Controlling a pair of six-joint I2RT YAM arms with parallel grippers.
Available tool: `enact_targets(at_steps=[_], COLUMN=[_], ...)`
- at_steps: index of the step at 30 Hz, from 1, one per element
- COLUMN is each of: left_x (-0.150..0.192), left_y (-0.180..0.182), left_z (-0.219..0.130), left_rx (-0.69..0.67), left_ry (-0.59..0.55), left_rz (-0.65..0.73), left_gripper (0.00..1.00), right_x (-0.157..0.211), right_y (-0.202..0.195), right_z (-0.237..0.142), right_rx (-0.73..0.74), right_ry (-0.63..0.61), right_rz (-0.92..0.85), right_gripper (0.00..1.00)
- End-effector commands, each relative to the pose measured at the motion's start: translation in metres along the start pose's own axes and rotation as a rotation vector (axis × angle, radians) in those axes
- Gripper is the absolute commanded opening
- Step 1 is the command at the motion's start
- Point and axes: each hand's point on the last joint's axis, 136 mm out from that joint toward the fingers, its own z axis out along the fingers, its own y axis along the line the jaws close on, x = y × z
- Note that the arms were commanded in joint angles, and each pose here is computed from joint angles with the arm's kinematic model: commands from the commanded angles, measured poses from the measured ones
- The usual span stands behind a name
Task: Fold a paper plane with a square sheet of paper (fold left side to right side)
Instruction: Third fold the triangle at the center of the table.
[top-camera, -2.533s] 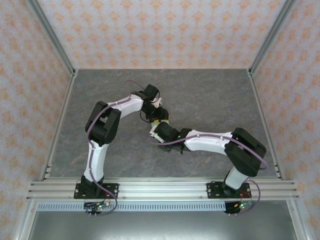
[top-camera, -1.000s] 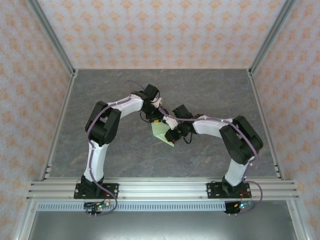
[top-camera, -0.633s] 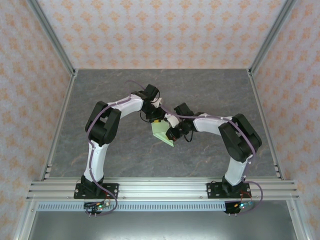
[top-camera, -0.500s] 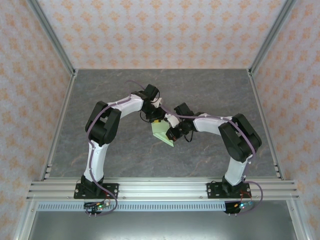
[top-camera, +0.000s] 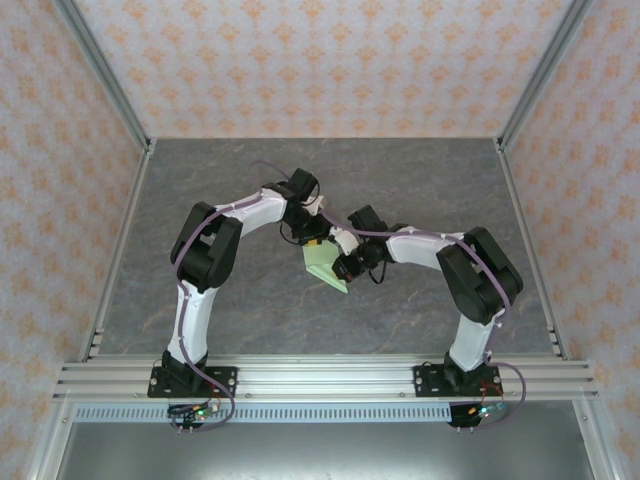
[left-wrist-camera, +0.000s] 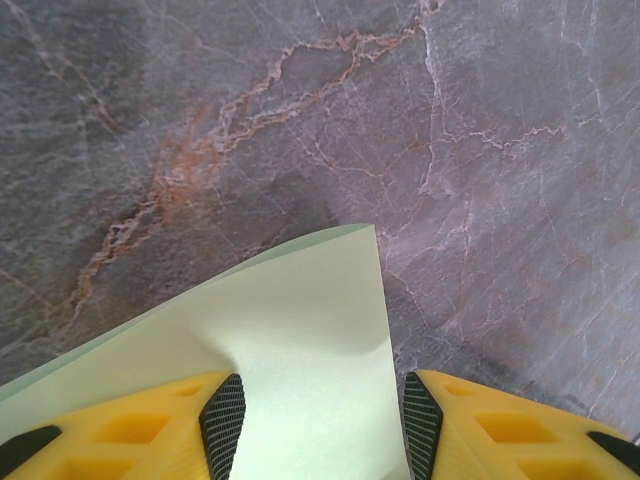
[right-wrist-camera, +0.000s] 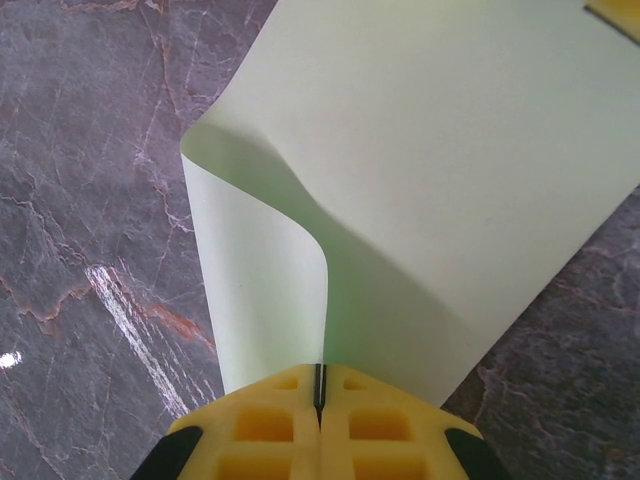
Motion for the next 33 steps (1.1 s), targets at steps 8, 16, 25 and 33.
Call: enact_targets(at_steps=[8,16,25,33], left_x=[0.021,0.021,0.021,0.022], left_y=[0.018,0.017,0.017,0.017], left_z=[0.015,0.015,0.015,0.015], left_rx=[-0.073,-0.069,-0.069,-0.072], left_ry=[0.084,0.083,0.083,0.085], left_rz=[-0.022,-0.021,-0.021,-0.022], left_gripper=[0.5,0.5,0.5,0.5], right_x=[-0.007,0.001,0.008,0.013], right_y=[0.003,-0.003,-0.003,-0.005], right_z=[-0.016,-0.005,0.001,0.003], right_rx=[0.028,0.03,0.014,0.018], right_ry=[-0.034,0.004,0.031,0.04], right_rz=[-0.017,0.0,0.016,0.028], right_gripper=[0.03,0.03,0.03,0.03])
